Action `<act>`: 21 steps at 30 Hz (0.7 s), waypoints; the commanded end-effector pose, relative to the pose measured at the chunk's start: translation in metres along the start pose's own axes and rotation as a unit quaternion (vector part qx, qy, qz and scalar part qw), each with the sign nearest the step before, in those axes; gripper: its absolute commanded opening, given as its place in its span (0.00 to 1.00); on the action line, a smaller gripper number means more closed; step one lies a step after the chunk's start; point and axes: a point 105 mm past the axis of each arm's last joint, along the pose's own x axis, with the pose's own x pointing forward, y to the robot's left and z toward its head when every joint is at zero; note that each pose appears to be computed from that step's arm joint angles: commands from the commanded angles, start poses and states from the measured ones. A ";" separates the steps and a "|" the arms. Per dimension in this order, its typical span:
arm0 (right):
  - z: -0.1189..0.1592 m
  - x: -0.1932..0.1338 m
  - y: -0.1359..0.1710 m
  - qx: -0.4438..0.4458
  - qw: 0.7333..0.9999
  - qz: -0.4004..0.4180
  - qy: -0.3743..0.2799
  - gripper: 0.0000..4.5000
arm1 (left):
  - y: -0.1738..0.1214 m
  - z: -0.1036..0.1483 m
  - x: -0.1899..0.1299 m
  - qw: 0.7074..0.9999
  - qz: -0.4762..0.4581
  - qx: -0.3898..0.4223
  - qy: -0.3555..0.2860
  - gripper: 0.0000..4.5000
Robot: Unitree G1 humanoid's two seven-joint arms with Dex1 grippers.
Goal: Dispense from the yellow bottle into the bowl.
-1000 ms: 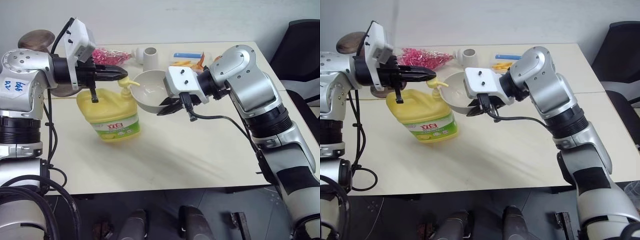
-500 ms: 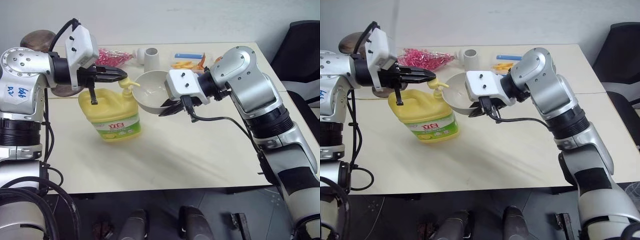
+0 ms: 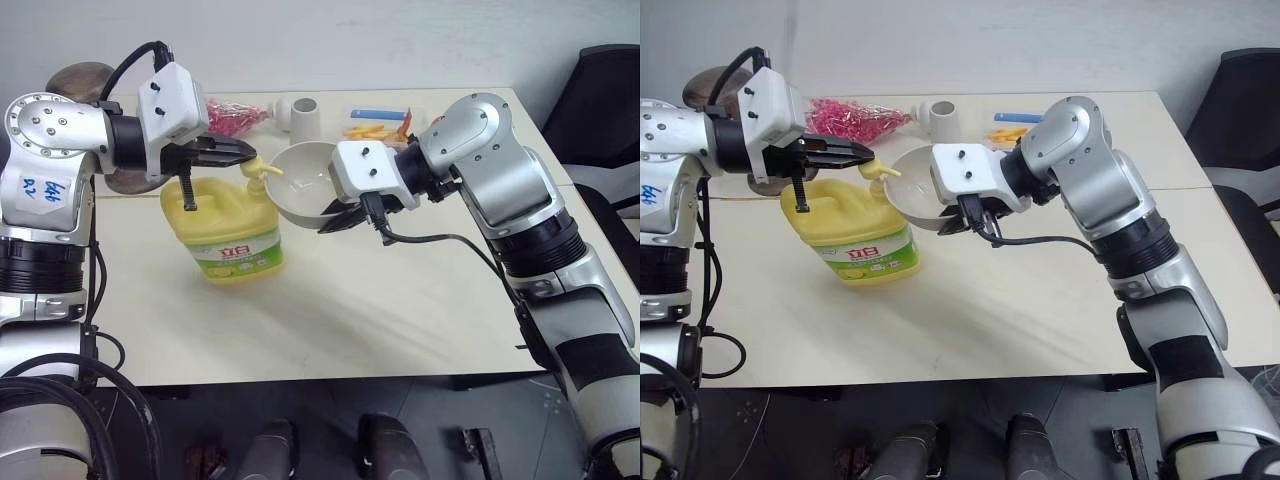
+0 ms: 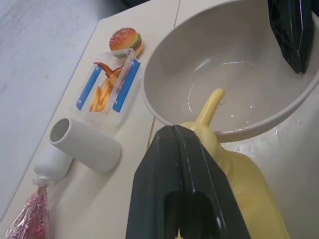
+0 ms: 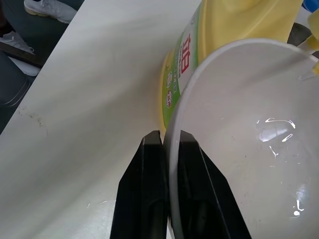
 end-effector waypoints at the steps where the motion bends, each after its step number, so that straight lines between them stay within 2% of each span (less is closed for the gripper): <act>1: 0.017 -0.001 0.001 -0.036 0.999 0.002 -0.019 0.00 | -0.031 -0.052 0.015 0.992 -0.071 -0.055 0.090 0.01; 13: 0.019 0.001 0.002 -0.041 0.999 0.003 -0.024 0.00 | -0.046 -0.070 0.013 0.983 -0.117 -0.028 0.142 0.01; 17: 0.019 0.001 0.003 -0.040 0.999 0.003 -0.026 0.00 | -0.043 -0.067 0.012 0.985 -0.107 -0.028 0.134 0.01; 21: 0.019 0.002 0.004 -0.040 0.999 0.004 -0.030 0.00 | -0.027 -0.048 0.009 0.992 -0.065 -0.065 0.088 0.01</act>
